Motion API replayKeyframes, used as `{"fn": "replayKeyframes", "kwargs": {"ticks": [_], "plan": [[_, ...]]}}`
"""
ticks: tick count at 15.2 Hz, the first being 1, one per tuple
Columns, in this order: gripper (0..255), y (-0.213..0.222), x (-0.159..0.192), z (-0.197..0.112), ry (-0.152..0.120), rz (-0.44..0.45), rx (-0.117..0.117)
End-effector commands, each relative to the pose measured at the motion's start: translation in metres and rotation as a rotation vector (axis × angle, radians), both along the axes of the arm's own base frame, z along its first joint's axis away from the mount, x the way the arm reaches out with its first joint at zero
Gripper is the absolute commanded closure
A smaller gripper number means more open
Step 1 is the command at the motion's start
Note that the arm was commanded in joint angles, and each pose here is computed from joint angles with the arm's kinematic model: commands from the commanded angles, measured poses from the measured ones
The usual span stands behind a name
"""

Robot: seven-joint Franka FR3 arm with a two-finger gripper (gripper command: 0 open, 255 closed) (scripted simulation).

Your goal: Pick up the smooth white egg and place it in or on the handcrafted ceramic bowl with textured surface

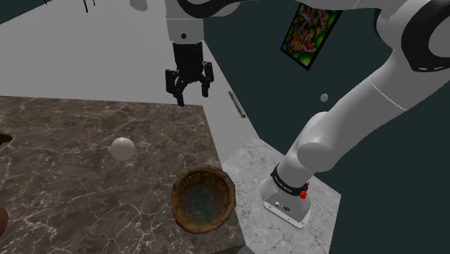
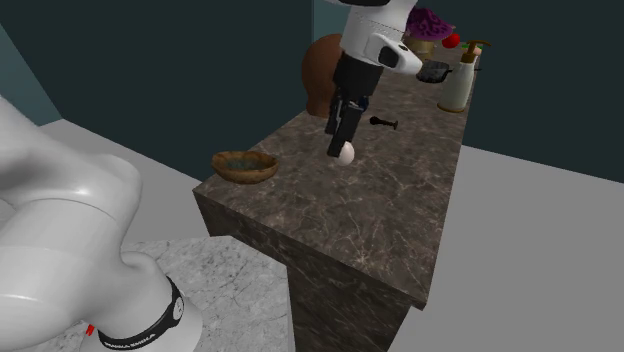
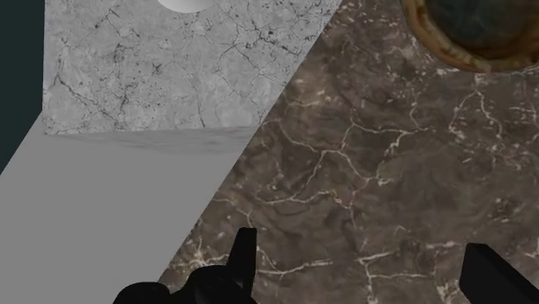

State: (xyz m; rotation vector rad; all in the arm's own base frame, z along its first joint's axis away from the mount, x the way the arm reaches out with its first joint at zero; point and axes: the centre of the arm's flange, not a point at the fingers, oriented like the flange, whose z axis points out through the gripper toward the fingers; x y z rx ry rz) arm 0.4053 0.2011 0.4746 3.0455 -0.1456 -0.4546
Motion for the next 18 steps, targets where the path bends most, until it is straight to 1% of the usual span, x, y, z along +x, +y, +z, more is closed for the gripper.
{"fn": "replayKeyframes", "kwargs": {"ticks": [1, 9, 17, 18], "plan": [[0, 0.025, 0.015, -0.01, 0.019, -0.013, -0.008], [0, 0.113, 0.065, -0.061, 0.092, -0.058, -0.042], [0, 0.197, 0.116, -0.119, 0.165, -0.104, -0.077], [0, 0.2, 0.118, -0.121, 0.167, -0.105, -0.078]]}}
